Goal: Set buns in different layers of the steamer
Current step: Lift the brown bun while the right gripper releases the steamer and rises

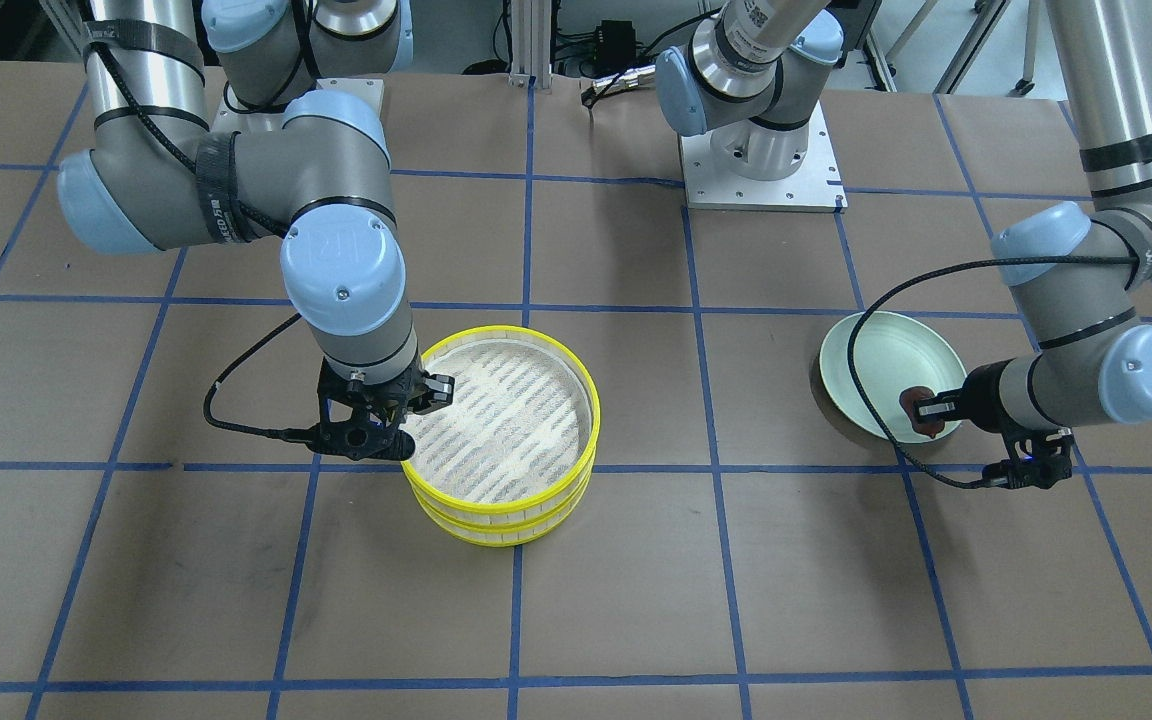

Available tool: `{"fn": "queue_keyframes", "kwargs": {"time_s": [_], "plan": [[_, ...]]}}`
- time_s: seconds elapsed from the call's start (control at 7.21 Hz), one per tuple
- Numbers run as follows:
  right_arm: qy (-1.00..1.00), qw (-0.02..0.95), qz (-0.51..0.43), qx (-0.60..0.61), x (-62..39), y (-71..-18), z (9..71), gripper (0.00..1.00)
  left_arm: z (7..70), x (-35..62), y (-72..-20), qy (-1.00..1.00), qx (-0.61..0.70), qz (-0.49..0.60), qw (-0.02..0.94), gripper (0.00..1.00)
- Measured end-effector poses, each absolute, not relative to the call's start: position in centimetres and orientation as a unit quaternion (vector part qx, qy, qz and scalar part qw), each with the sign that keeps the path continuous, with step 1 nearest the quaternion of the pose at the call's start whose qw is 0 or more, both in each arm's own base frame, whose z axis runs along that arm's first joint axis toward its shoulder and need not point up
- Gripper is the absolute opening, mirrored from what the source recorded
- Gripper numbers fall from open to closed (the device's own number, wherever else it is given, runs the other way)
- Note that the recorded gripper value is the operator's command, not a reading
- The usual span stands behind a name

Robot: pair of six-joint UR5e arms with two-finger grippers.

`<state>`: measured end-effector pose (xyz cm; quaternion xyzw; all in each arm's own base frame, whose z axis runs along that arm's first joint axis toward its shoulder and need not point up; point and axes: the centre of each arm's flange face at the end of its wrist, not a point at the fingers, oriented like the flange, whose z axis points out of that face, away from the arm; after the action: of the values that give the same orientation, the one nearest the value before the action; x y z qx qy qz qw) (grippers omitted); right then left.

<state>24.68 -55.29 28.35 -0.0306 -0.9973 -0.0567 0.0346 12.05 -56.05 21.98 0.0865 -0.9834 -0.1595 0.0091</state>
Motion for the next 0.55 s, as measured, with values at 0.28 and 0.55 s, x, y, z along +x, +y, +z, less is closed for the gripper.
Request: {"fn": "queue_keyframes", "kwargs": {"time_s": [0.28, 0.55], "plan": [[-0.997, 0.033, -0.06, -0.033, 24.7, -55.0, 28.1, 0.36, 25.5, 8.2, -56.8, -0.989, 0.059, -0.132, 0.008, 0.0], [-0.997, 0.031, -0.058, -0.035, 24.7, -55.0, 28.2, 1.0, 29.1, 4.3, -56.9, -0.994, 0.034, -0.107, 0.001, 0.0]]}}
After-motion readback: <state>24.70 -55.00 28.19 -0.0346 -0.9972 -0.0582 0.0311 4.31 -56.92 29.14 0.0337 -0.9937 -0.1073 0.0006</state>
